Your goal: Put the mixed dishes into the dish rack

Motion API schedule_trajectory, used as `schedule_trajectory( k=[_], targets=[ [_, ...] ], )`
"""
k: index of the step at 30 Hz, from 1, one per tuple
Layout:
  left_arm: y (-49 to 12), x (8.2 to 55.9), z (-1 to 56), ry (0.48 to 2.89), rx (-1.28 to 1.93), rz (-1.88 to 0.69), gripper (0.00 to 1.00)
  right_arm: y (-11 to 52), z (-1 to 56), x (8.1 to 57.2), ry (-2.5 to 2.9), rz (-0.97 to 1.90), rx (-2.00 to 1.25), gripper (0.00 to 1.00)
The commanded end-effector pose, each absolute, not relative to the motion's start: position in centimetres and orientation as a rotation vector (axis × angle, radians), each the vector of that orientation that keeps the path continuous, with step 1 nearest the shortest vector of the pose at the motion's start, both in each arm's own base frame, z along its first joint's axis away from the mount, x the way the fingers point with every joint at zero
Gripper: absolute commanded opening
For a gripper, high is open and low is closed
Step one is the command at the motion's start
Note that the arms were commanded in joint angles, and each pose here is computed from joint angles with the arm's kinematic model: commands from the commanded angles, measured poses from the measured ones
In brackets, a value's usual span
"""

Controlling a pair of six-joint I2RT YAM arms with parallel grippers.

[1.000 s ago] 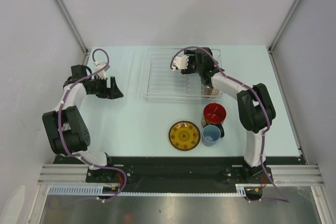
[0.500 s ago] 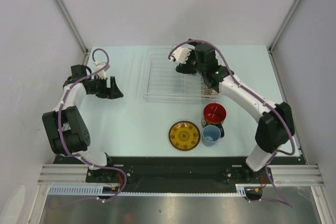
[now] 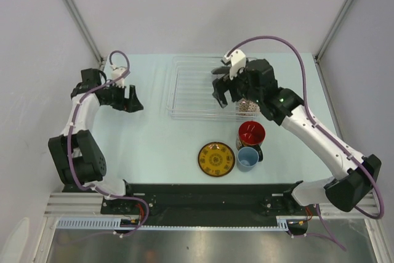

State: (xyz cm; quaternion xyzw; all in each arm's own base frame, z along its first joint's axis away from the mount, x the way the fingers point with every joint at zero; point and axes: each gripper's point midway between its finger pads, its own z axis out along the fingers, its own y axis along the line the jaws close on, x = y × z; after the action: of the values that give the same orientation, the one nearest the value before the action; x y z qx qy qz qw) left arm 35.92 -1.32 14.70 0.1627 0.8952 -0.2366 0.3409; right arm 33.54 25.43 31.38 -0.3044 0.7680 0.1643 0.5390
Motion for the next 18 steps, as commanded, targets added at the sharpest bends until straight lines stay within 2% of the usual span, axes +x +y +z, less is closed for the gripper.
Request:
schedule_trajectory(
  k=[1, 3, 8, 12, 18],
  targets=[
    [-4.9, 34.5, 19.4, 2.181, 0.778, -0.485, 0.87, 27.2, 24.7, 26.7, 2.136, 0.755, -0.65, 0.93],
    [-6.2, 33.4, 19.5, 2.172, 0.851, -0.481, 0.87, 27.6, 23.4, 25.2, 2.165, 0.788, -0.674, 0.9],
    [-9.4, 31.3, 21.0, 2.113, 1.0, -0.525, 0.87, 28.0, 19.0, 21.3, 2.255, 0.634, -0.815, 0.91],
    [-10.5, 30.1, 21.2, 2.08, 1.063, -0.524, 0.88, 28.7, 18.0, 18.4, 2.253, 0.676, -0.854, 0.94],
    [-12.3, 28.7, 19.1, 2.068, 1.178, -0.506, 0.88, 28.6, 16.6, 14.6, 2.271, 0.728, -0.91, 0.94]
  ],
)
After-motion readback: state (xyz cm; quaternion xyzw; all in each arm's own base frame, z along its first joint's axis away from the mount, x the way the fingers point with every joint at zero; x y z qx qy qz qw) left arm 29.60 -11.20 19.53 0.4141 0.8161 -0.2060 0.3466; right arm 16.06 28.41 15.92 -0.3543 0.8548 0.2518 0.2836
